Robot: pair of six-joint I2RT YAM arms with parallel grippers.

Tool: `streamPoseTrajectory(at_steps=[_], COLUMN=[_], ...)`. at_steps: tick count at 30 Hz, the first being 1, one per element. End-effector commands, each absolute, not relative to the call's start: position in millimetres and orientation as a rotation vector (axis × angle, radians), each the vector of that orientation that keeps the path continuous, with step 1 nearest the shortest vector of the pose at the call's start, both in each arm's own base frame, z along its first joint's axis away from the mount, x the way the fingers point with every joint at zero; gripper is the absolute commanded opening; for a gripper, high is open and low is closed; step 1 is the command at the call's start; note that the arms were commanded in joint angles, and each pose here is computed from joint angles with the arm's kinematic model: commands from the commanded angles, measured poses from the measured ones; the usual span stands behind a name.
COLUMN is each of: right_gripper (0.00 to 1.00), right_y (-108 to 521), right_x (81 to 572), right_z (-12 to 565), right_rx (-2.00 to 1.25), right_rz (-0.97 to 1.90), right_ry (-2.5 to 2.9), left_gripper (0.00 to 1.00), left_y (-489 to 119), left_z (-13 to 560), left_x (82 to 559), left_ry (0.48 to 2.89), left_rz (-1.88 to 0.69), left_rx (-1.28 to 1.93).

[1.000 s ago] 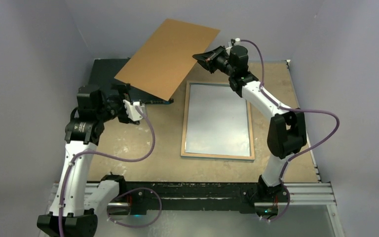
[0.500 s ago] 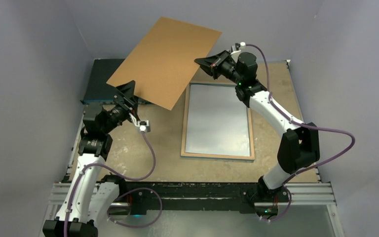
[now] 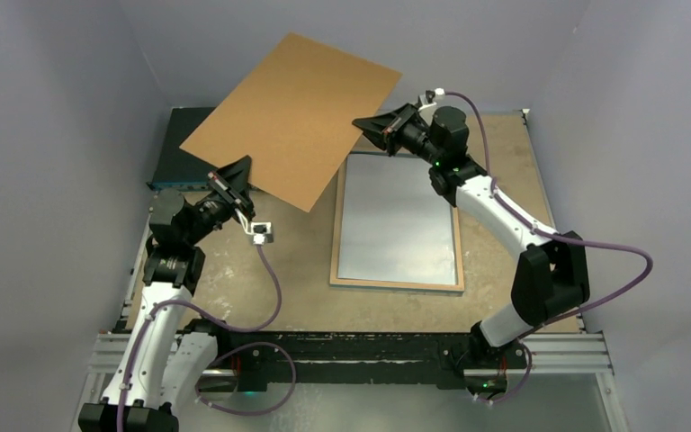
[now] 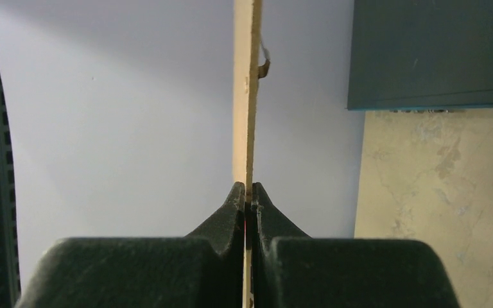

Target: Put the photo into the frame

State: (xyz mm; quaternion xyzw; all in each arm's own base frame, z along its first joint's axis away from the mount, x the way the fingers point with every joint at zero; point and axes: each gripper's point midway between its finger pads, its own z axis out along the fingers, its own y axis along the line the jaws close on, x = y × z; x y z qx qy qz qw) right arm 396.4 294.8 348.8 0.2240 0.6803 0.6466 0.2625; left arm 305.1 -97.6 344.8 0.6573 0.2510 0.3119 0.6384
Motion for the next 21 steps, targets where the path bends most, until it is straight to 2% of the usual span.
streamPoseTrajectory(at_steps=[1, 5, 8, 16, 18, 21], right_gripper=[0.04, 0.41, 0.58, 0.72, 0.77, 0.83], right_y=[300, 301, 306, 268, 246, 227], right_x=[364, 363, 356, 341, 343, 339], right_z=[391, 380, 370, 352, 348, 333], right_rx=[0.341, 0.079, -0.216, -0.722, -0.8, -0.838], right_rz=[1.817, 1.666, 1.547, 1.009, 0.788, 0.631], right_ry=[1.763, 1.831, 1.854, 1.808, 1.725, 1.69], left_gripper=[0.0, 0.0, 0.0, 0.0, 0.0, 0.0], left_y=[-106, -107, -107, -113, -112, -110], left_z=[379, 380, 375, 367, 364, 367], left_x=[294, 290, 287, 267, 265, 263], left_ry=[0.457, 0.497, 0.552, 0.538, 0.576, 0.623], left_rz=[0.742, 0.691, 0.641, 0.58, 0.551, 0.524], left_rx=[1.444, 1.477, 1.507, 1.602, 1.635, 1.64])
